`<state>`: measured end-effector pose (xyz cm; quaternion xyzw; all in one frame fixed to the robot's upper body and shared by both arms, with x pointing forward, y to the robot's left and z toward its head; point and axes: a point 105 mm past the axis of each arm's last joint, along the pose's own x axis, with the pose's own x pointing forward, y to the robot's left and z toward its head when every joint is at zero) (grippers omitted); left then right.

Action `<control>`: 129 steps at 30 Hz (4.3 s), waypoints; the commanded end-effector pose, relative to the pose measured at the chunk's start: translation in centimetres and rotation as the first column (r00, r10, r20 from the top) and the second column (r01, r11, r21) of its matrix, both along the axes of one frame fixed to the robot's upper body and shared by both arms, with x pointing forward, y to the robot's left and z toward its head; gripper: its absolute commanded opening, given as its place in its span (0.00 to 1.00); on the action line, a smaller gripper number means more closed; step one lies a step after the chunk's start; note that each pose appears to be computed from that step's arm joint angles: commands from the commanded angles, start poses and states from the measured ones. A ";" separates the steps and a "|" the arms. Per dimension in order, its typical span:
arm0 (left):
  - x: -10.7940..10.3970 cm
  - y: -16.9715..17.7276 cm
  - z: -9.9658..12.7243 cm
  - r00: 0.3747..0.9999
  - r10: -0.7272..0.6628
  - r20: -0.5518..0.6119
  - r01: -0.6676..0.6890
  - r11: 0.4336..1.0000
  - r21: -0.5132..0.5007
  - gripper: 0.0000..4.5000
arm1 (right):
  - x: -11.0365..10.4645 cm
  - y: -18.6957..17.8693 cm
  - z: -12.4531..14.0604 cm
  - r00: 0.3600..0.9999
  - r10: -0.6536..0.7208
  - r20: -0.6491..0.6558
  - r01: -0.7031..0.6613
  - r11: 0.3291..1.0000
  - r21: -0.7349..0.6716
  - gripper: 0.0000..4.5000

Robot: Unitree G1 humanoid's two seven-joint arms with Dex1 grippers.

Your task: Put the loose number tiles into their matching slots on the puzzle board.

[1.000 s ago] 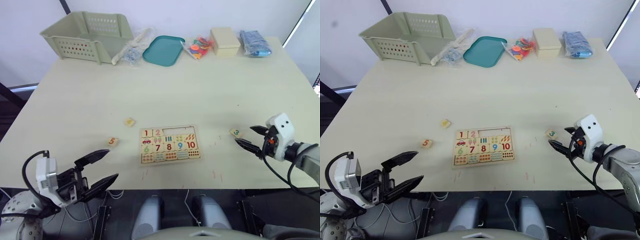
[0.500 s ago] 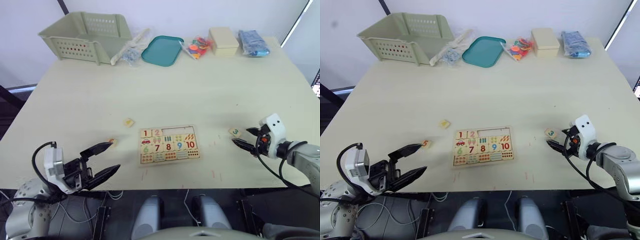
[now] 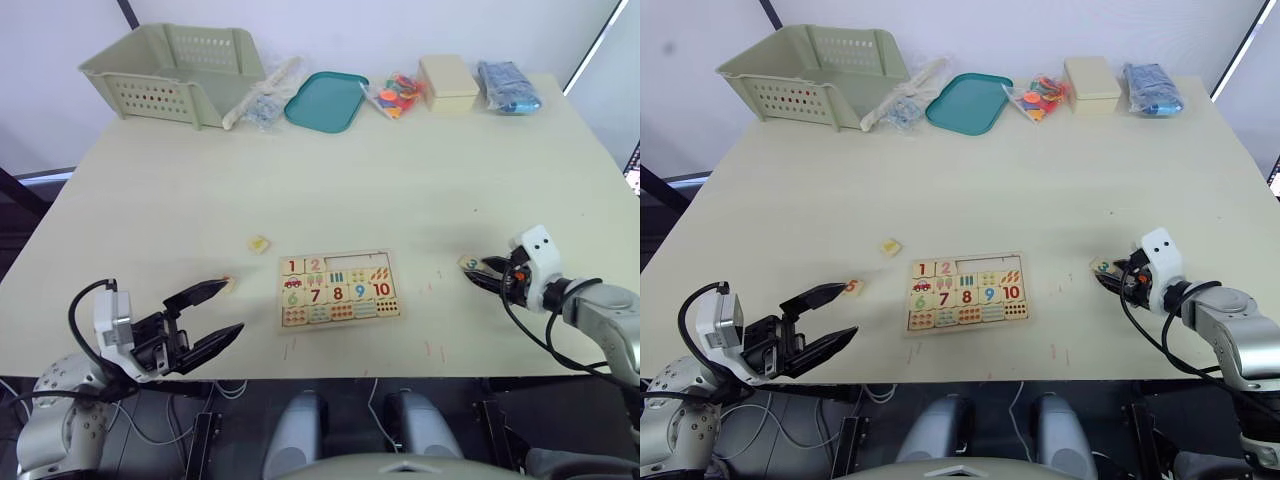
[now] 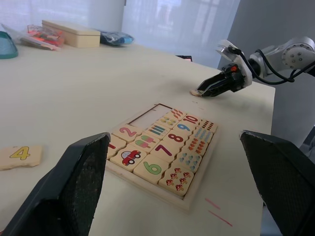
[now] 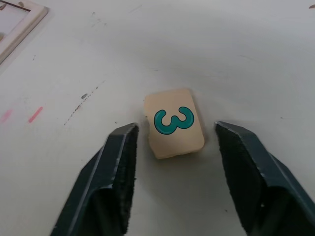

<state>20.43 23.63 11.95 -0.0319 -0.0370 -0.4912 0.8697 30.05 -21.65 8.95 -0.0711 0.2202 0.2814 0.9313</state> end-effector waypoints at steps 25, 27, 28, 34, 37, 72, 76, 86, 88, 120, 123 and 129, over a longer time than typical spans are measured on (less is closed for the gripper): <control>-0.4 -0.4 0.6 1.000 -0.010 0.026 0.010 1.000 0.008 1.00 | -0.4 0.4 0.2 0.999 0.013 0.052 -0.011 0.999 -0.037 0.62; -0.4 -0.5 0.6 1.000 -0.009 0.026 0.009 1.000 0.008 1.00 | -0.4 0.4 0.1 0.999 0.012 0.053 -0.010 0.999 -0.039 0.62; -0.4 -0.6 0.6 1.000 -0.009 0.025 0.009 1.000 0.007 1.00 | -0.4 0.3 0.1 0.998 0.011 0.054 -0.009 0.999 -0.041 0.62; -0.3 -0.7 0.7 1.000 -0.008 0.026 0.008 1.000 0.005 1.00 | -0.4 0.4 0.2 0.998 0.026 0.065 -0.022 0.998 -0.055 0.20; -0.2 -0.7 0.5 1.000 -0.005 0.024 0.005 1.000 0.003 1.00 | -0.3 0.7 1.0 0.995 0.052 0.084 -0.046 0.997 -0.066 0.20; -0.1 0.7 -0.1 1.000 0.021 0.021 -0.021 1.000 0.009 1.00 | 2.3 22.2 13.4 0.752 0.628 -0.199 -0.614 0.557 -0.559 0.20; 0.0 0.7 -0.1 1.000 0.021 0.022 -0.021 1.000 0.009 1.00 | 2.7 23.0 12.3 0.743 0.629 -0.229 -0.626 0.533 -0.569 0.20; 0.1 0.7 0.1 1.000 0.024 0.019 -0.024 1.000 0.015 1.00 | 2.6 24.8 9.2 0.699 0.648 -0.304 -0.665 0.430 -0.611 0.20; 0.1 0.7 0.1 1.000 0.025 0.017 -0.025 1.000 0.015 1.00 | 2.5 25.2 9.0 0.685 0.657 -0.315 -0.672 0.403 -0.621 0.20; -0.1 0.3 0.3 1.000 0.029 0.009 -0.029 1.000 0.011 1.00 | 2.9 25.8 6.9 0.682 0.624 -0.382 -0.711 0.440 -0.549 0.20; -0.1 0.4 0.3 1.000 0.028 0.008 -0.028 1.000 0.011 1.00 | 2.9 25.8 6.9 0.682 0.623 -0.384 -0.711 0.440 -0.549 0.20; -0.1 0.3 0.3 1.000 0.028 0.007 -0.029 1.000 0.011 1.00 | 2.9 25.8 6.7 0.679 0.624 -0.387 -0.714 0.438 -0.547 0.20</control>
